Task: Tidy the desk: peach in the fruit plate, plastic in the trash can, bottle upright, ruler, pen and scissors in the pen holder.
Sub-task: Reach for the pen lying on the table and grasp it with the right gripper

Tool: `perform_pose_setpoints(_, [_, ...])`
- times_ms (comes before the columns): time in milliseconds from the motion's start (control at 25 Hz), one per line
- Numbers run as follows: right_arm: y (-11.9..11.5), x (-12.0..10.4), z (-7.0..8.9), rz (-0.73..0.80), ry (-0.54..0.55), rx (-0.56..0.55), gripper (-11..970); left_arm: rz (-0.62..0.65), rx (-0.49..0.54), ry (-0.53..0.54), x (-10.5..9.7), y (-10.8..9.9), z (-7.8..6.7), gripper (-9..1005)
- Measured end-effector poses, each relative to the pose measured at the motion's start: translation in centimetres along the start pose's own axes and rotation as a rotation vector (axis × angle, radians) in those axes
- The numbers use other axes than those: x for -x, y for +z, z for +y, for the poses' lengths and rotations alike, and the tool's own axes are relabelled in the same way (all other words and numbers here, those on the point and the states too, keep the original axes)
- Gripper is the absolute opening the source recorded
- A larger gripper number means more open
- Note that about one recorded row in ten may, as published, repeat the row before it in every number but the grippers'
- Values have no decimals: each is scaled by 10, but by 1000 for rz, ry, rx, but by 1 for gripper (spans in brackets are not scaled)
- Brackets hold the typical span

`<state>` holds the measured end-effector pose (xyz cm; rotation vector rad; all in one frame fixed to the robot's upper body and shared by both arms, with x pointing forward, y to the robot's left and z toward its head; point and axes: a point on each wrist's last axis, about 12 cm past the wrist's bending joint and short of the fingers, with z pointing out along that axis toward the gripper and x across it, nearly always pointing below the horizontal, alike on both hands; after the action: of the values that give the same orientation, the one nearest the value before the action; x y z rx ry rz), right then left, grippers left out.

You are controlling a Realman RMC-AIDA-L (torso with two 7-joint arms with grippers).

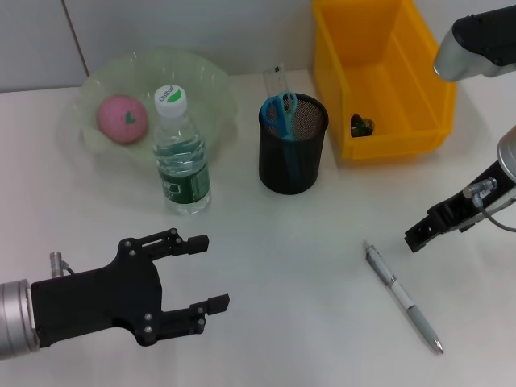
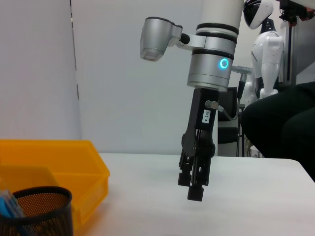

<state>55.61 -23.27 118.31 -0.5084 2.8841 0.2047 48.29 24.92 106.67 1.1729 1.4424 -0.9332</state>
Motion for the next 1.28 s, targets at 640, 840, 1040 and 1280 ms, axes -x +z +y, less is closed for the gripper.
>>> perform_pose_setpoints(640, [2,1,3,7,-15,0,795,-2,5,-6,-1,-2,-1,763])
perform_pose_setpoints(840, [1,2,3,5,-17,1,792,-7,8,-14,-1,-3,-1,763])
perform_pose_setpoints(1040, [1,3,3,4,-17,2,789,-15,13,-13,-1,-3,0,764])
perform_pose_setpoints(1280, [2,3,3,-3,-16,4,785,-15,13,-12,-1,-3,0,765])
